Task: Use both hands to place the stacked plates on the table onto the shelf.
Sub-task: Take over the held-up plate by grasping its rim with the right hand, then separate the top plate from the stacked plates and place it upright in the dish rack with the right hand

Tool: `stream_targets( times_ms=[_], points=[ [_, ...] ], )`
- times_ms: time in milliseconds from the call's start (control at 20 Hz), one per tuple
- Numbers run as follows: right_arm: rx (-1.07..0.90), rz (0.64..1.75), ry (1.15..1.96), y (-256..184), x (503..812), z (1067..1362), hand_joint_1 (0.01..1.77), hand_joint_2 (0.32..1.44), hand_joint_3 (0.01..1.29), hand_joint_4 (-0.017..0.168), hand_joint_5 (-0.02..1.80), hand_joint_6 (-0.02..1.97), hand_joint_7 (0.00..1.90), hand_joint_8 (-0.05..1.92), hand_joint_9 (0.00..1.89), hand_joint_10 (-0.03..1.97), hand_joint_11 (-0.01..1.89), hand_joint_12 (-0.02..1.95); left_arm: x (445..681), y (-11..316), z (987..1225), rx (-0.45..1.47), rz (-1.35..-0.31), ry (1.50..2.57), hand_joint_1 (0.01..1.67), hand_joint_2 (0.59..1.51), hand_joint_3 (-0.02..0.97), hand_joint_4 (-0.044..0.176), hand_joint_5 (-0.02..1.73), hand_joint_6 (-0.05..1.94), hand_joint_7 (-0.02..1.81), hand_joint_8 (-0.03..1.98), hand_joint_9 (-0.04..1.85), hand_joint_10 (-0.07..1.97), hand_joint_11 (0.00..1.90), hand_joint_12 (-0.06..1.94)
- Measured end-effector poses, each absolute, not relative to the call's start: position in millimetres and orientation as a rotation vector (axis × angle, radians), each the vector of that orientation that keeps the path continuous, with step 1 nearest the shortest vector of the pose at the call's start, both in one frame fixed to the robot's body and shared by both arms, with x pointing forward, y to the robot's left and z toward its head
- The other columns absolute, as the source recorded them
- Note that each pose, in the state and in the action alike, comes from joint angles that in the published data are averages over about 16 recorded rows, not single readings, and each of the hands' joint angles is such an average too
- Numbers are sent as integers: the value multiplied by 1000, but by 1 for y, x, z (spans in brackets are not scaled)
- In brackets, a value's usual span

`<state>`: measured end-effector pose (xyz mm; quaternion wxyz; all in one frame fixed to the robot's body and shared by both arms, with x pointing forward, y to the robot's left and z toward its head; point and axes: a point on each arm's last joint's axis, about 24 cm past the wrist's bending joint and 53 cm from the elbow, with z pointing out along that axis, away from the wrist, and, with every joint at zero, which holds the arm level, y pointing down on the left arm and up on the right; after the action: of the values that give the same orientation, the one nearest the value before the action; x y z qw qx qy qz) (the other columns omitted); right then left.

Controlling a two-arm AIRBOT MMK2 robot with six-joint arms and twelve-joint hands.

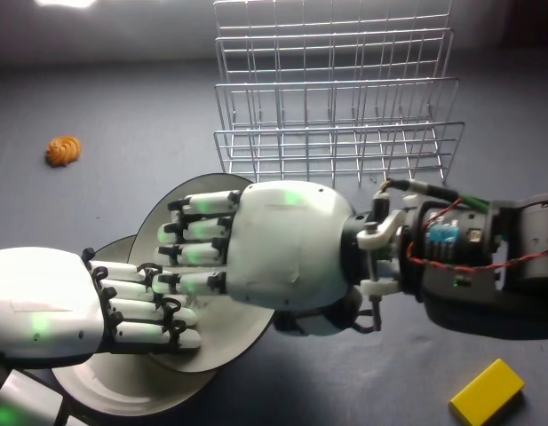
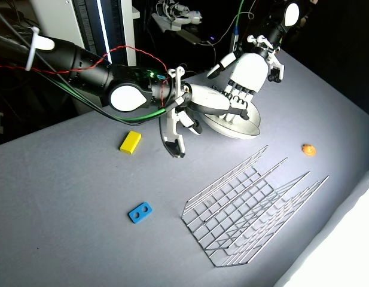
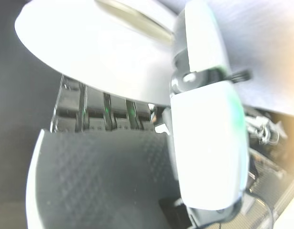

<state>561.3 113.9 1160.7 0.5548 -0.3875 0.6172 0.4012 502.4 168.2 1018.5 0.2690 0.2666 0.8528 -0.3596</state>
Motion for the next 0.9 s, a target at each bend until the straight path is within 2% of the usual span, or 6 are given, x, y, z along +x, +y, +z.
stream_targets(
  times_ms=[500,700,900],
  points=[
    [-902,966,1413,128,563,1166,1031,977,16,10,808,213,897,82,934,5,565,953,504,170,1020,714,-977,2295,17,1150,7,-6,132,-7,91,-5,96,12,37,19],
    [-896,975,1393,129,562,1171,1049,958,16,16,899,327,1005,162,1076,-2,693,952,510,173,1023,714,-966,2285,18,1150,7,-4,133,-6,98,-4,95,13,38,11],
    [-888,982,1384,130,562,1174,1058,947,15,24,918,429,1023,297,1136,-9,718,957,523,179,1031,694,-941,2263,17,1151,7,-2,139,-1,103,-1,92,12,36,9]
  ],
)
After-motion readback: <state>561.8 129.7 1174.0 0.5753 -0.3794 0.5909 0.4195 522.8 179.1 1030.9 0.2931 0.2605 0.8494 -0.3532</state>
